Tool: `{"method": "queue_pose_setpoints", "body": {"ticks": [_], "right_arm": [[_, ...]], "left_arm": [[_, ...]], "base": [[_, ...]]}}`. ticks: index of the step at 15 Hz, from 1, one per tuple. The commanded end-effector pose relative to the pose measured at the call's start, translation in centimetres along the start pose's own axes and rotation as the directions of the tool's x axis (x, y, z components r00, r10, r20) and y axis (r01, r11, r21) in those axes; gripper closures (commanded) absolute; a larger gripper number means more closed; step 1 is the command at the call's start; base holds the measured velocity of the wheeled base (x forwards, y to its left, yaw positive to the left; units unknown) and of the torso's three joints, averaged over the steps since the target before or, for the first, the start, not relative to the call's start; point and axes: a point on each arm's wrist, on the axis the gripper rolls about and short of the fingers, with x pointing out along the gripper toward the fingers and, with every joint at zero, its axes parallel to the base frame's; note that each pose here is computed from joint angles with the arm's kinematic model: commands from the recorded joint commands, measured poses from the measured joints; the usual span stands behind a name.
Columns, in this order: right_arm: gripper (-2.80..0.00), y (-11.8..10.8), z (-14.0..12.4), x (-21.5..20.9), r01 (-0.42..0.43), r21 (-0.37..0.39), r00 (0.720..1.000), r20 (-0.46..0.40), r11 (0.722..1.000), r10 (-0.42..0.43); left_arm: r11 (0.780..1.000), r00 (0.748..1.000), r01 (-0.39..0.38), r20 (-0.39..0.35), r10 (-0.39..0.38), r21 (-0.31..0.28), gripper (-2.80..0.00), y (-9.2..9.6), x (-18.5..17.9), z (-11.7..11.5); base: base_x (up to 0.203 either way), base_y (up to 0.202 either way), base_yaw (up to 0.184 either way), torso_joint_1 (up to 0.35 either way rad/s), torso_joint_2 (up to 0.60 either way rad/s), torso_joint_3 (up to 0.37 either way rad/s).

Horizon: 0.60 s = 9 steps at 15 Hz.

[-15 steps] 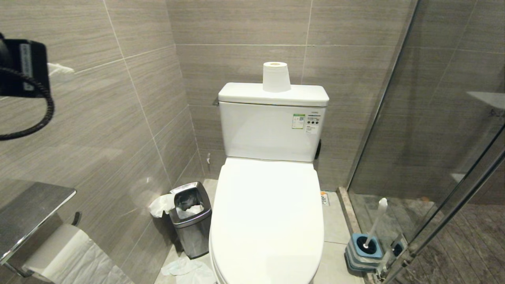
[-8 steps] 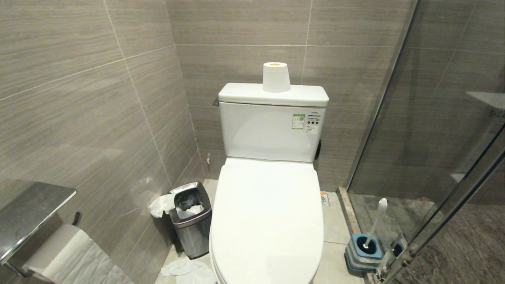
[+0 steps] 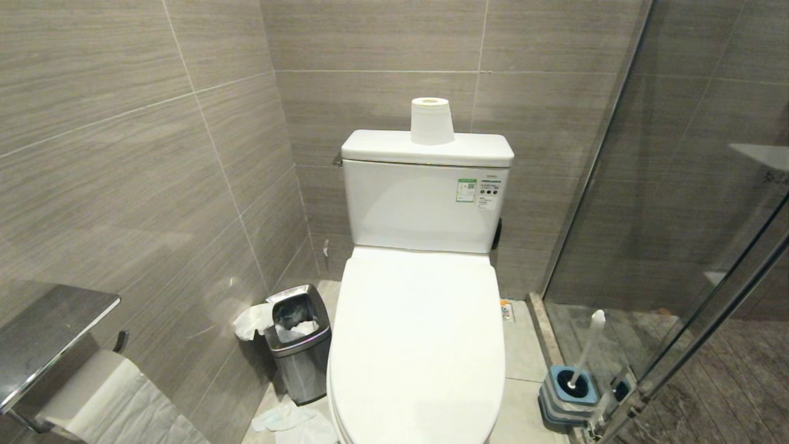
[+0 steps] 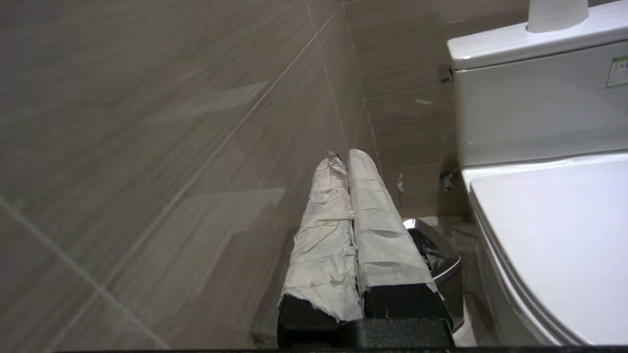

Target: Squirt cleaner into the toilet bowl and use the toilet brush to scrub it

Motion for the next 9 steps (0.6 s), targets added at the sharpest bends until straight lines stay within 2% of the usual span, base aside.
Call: {"method": "queue_pose_setpoints", "body": {"ticks": [1,3,5,7,9], "right_arm": [[0.0,0.0,0.0,0.0,-0.001,0.0,1.0,0.0,1.0,0.001],[0.0,0.0,0.0,0.0,-0.001,0.0,1.0,0.0,1.0,0.001],[0.0,0.0,0.0,0.0,-0.001,0.0,1.0,0.0,1.0,0.001],[0.0,0.0,0.0,0.0,-0.001,0.0,1.0,0.0,1.0,0.001],[0.0,0.0,0.0,0.0,-0.001,0.0,1.0,0.0,1.0,0.001]], "left_arm": [[0.999,0.997,-0.028,0.068,0.029,-0.015,0.0,-0.2,-2.9,-2.7],[0.999,0.99,-0.047,0.129,0.05,-0.027,0.0,-0.5,-2.7,-3.4],[0.997,0.972,-0.078,0.218,0.082,-0.029,0.0,-0.6,-2.3,-3.4],[0.99,0.939,-0.139,0.32,0.125,0.023,0.0,-0.7,-1.9,-3.5],[0.976,0.931,-0.203,0.324,0.169,0.075,0.0,-1.3,-1.5,-4.2]], "base": [[0.0,0.0,0.0,0.0,0.0,0.0],[0.0,0.0,0.0,0.0,0.0,0.0],[0.0,0.0,0.0,0.0,0.0,0.0],[0.0,0.0,0.0,0.0,0.0,0.0],[0.0,0.0,0.0,0.0,0.0,0.0]]}}
